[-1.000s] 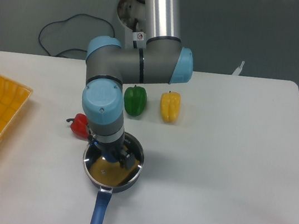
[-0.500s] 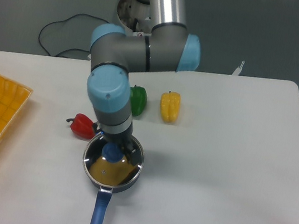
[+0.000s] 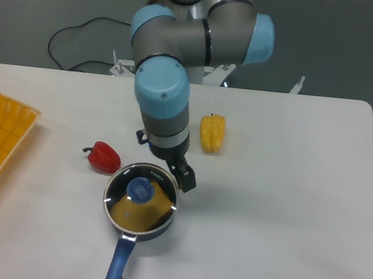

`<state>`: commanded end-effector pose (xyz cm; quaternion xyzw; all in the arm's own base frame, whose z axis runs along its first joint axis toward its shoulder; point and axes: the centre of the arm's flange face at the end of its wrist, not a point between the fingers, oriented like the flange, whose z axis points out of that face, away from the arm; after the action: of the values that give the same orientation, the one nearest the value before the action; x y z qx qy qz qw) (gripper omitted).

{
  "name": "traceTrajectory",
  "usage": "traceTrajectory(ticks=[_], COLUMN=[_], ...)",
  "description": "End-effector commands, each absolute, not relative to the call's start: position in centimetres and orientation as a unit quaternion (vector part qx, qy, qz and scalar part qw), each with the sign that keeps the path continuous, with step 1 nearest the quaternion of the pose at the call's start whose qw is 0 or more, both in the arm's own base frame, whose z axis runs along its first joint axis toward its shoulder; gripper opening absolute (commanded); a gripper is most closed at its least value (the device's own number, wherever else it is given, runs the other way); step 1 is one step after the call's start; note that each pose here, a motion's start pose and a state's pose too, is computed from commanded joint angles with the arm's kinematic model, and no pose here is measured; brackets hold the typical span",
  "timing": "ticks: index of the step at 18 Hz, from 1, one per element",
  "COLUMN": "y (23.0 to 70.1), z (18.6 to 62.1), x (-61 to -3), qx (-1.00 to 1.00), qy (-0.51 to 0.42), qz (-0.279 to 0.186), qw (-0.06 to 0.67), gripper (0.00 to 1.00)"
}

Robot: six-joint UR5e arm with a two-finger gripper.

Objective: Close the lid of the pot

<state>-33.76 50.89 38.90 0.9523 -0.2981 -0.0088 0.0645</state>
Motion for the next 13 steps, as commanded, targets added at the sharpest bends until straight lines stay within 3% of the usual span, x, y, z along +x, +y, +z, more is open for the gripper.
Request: traceTrajectory(ticks=[13], y=[48.5], z=[41.9], x=[-30.5], qx=[0.931], qy=[-0.361], qz=[-0.007], qw=[0.061], gripper=[1.00])
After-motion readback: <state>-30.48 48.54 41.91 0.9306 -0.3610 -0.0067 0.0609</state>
